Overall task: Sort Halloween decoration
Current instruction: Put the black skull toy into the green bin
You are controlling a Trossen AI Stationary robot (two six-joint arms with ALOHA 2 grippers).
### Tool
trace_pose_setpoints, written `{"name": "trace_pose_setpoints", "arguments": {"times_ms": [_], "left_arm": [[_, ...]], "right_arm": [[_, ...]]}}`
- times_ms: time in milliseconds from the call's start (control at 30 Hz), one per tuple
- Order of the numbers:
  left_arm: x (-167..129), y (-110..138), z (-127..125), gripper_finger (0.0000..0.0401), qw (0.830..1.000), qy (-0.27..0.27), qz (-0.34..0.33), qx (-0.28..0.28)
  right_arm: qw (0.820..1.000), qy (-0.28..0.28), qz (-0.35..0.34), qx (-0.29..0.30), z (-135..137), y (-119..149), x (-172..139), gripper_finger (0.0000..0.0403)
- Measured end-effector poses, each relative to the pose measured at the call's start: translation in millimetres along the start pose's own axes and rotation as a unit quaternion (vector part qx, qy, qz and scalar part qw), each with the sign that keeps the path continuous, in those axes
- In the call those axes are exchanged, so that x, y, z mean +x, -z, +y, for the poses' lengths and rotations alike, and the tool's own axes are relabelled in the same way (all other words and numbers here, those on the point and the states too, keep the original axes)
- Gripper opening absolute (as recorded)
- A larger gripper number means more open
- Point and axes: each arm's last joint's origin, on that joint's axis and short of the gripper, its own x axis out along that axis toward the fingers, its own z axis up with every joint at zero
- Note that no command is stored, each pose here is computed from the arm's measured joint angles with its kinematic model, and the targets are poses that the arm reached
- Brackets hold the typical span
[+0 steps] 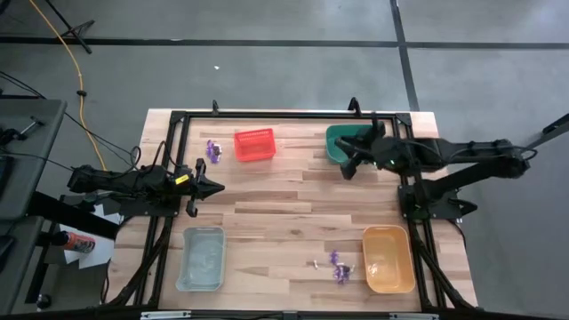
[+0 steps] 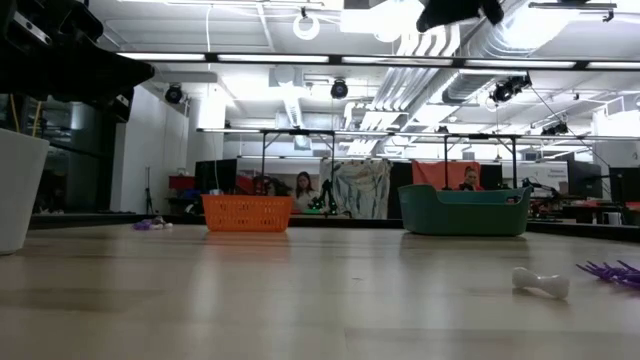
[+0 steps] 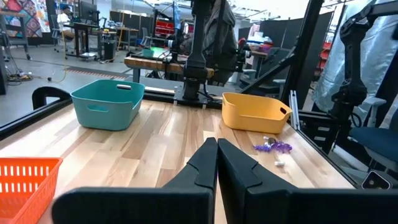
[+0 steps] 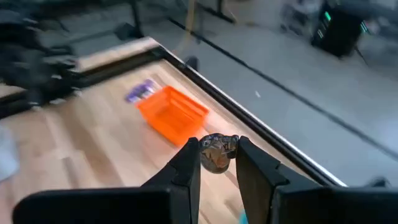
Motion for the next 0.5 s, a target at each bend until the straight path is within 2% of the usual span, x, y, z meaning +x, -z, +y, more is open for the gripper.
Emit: {"name": "trace_pose_setpoints", "arguments": {"times_ms": [133, 267, 367, 500], "left_arm": [[0.0, 0.0, 0.0, 0.0000, 1.000, 0.000, 0.000, 0.000], [0.0, 0.0, 0.0, 0.0000, 1.000, 0.000, 0.000, 0.000], [0.0, 0.1, 0.0, 0.0000, 1.000, 0.000, 0.000, 0.000], [0.0, 0.1, 0.0, 0.0000, 1.000, 0.000, 0.000, 0.000]], "right_arm": [[0.996, 0.018, 0.089, 0.019, -31.2, 9.7, 23.7, 0.0071], [0.988, 0.013, 0.153, 0.028, -64.9, 33.6, 52.5, 0.0071], [0.982, 0.022, 0.177, 0.060, -88.8, 61.6, 72.9, 0.0071], [0.964, 0.083, 0.211, 0.141, -115.1, 99.7, 91.6, 0.0071]]}}
